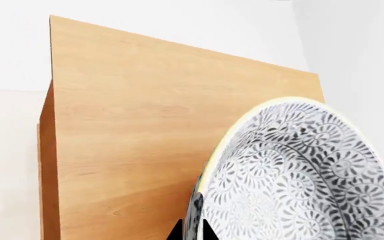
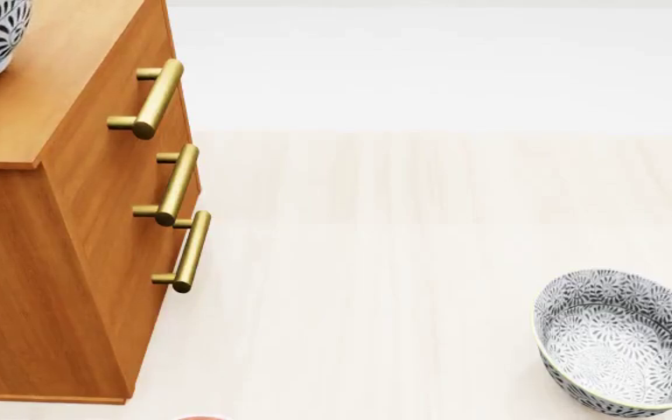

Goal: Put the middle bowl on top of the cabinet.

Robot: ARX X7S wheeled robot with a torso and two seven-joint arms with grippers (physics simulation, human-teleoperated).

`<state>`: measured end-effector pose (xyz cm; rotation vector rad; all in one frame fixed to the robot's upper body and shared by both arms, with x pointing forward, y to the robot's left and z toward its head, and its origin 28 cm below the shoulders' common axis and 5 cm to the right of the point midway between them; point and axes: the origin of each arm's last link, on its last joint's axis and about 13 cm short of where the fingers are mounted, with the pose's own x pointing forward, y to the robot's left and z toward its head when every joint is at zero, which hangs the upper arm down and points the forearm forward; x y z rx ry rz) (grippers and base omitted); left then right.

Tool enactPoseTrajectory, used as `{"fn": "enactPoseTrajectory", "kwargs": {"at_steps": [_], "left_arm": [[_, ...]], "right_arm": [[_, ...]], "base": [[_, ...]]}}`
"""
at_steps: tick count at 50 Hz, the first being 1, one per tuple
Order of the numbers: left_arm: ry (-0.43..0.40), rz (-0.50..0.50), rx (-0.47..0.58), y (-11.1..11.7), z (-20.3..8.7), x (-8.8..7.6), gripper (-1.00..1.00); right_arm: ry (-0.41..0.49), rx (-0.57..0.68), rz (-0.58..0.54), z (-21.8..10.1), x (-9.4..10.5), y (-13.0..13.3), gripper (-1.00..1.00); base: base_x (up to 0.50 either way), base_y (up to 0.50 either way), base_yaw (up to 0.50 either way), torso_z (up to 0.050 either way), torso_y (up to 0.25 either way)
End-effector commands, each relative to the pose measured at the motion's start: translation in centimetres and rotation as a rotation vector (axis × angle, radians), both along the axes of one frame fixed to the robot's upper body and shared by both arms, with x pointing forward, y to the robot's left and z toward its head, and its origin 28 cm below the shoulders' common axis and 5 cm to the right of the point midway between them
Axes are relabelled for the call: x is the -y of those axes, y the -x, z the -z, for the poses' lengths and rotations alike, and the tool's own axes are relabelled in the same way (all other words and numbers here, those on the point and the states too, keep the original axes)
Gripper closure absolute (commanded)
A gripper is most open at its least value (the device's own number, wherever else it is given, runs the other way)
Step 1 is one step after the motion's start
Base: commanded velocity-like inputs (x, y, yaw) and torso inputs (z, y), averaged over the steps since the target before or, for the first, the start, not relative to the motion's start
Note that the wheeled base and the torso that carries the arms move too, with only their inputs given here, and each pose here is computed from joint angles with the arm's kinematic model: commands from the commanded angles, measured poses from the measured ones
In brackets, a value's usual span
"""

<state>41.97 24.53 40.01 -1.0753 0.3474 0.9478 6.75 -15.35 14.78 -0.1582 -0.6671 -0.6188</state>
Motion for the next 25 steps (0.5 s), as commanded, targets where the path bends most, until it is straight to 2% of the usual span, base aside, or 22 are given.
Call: {"fn": "enactPoseTrajectory", "kwargs": {"at_steps": [1, 4, 5, 8, 14, 25], "left_arm": [[-0.037, -0.035, -0.046, -0.4, 1.6, -0.8, 1.00], [-0.041, -0.038, -0.028, -0.4, 1.4, -0.8, 1.00], [-0.049, -0.037, -0.019, -0.3, 1.4, -0.8, -1.00], [-0.058, -0.040, 0.010, -0.3, 0.9, -0.8, -1.00], [-0.137, -0.059, 0.068, 0.4, -0.6, -0.7, -1.00], [-0.302, -0.082, 0.194, 3.2, -2.8, 0.0, -1.00]], "right_arm": [[0.002, 0.000, -0.003, -0.1, -0.1, 0.0, -1.00], [0.003, 0.000, -0.003, 0.0, -0.1, 0.0, -1.00], [0.002, 0.001, -0.004, 0.0, 0.0, 0.0, -1.00], [0.002, 0.000, -0.005, 0.0, 0.0, -0.1, -1.00], [0.003, 0.003, -0.005, 0.0, 0.0, -0.1, -1.00], [0.004, 0.005, -0.007, 0.0, 0.0, 0.0, -1.00]], "base": [[0.00, 0.00, 0.00, 0.000, 0.000], [0.00, 0.00, 0.00, 0.000, 0.000], [0.00, 0.00, 0.00, 0.000, 0.000], [0.00, 0.00, 0.00, 0.000, 0.000], [0.00, 0.00, 0.00, 0.000, 0.000], [0.00, 0.00, 0.00, 0.000, 0.000]]}}
